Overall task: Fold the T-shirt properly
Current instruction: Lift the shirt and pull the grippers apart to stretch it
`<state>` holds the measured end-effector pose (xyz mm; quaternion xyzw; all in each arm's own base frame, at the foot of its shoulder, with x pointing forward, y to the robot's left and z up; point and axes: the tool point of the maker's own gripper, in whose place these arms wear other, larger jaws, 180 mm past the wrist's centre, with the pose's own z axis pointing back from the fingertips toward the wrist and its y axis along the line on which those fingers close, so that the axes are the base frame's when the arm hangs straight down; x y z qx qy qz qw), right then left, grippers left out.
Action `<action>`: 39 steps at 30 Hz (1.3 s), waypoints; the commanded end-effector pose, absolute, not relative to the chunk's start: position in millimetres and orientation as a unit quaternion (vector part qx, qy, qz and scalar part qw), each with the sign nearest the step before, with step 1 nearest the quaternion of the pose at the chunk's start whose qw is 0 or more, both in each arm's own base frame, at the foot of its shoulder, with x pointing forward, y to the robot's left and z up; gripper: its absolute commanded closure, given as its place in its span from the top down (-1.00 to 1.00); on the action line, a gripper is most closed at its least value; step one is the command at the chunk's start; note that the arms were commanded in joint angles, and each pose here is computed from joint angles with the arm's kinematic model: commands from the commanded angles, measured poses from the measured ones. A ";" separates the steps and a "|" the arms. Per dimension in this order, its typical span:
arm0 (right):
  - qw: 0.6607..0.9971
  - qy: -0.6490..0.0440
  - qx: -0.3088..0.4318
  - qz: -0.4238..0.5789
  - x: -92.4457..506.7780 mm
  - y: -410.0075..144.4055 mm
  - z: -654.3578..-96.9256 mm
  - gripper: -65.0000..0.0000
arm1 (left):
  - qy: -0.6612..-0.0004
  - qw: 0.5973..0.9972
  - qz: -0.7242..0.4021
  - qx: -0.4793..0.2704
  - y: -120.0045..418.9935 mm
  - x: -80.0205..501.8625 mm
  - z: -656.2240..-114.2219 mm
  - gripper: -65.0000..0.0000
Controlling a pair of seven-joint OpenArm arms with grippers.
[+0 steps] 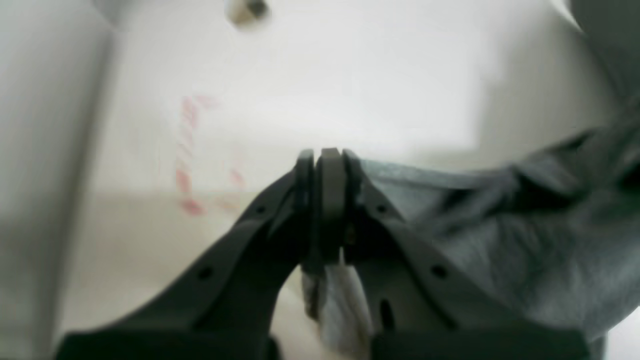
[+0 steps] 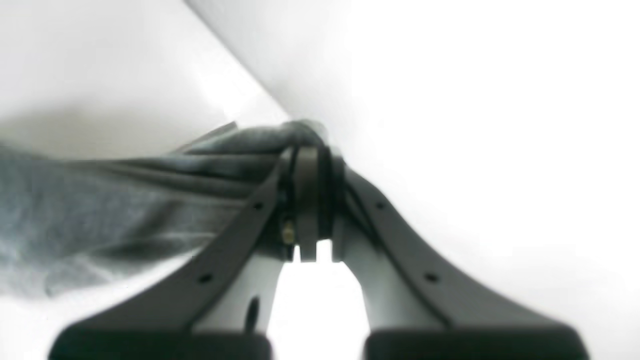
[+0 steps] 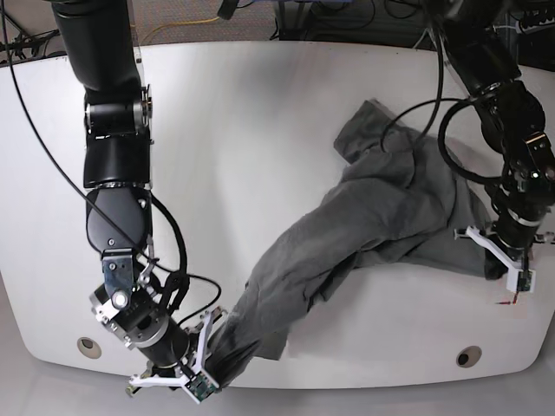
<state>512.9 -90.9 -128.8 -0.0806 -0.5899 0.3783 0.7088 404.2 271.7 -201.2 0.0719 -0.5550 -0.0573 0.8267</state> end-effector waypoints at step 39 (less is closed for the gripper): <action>0.736 -0.601 -0.162 0.268 514.7 -238.3 -81.7 -1.00 | -0.619 0.765 -0.018 0.176 384.0 410.2 -57.1 -1.00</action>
